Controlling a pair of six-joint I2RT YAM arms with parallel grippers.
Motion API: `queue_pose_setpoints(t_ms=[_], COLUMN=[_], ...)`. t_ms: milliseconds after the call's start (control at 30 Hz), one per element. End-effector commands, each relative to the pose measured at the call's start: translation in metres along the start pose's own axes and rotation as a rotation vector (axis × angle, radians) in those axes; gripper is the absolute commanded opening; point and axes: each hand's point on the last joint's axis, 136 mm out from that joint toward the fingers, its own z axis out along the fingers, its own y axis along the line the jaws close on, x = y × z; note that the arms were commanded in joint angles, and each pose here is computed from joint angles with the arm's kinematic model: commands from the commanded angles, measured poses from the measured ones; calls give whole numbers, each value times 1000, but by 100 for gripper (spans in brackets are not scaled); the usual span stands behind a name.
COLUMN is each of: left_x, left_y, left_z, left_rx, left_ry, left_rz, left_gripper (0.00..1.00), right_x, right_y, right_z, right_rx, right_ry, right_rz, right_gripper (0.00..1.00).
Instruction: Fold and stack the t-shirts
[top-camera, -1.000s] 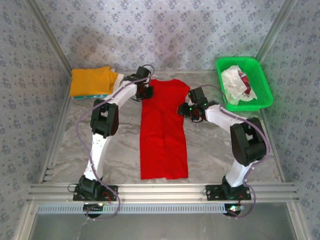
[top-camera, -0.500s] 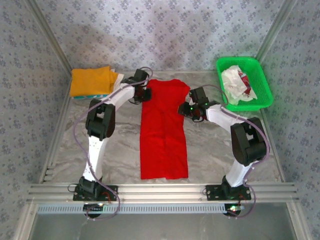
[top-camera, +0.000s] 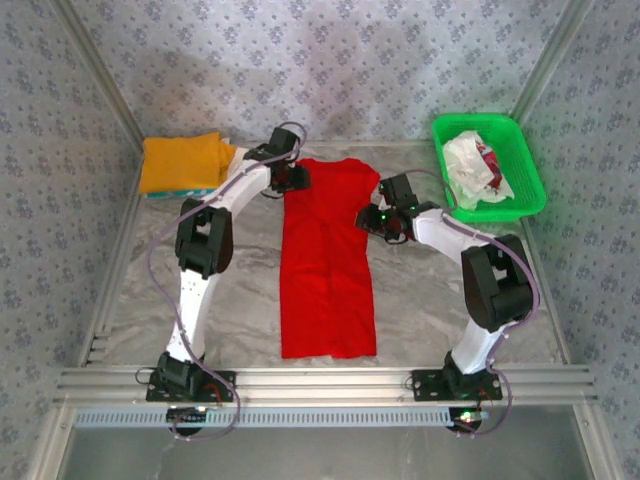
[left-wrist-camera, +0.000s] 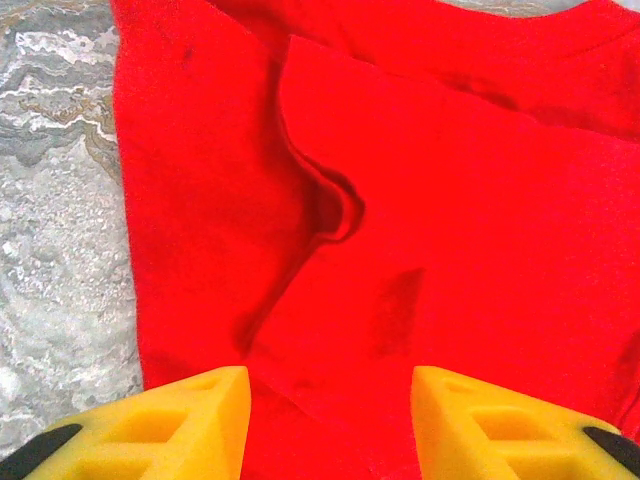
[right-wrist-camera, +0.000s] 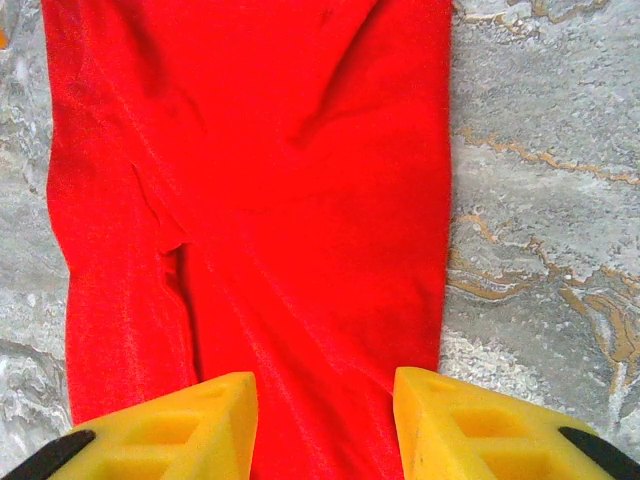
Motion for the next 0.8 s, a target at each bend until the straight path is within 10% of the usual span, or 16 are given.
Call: queue_pose_setpoints(t_ms=[0,300,767], left_x=[7,17,10], left_y=[2,4,-8], left_z=[10,26,27], left_rx=[-24,-36,0], left_ry=[38,80,61], left_rz=[3,-4,3], left_gripper=[46,46,7], right_x=[-2,-3,-2], right_y=[1,1,-3], right_z=[-5,-2,4], right_rx=[-14,-17,-4], right_ry=[-8,-4,13], right_rz=[2,4,14], right_gripper=[43,43,43])
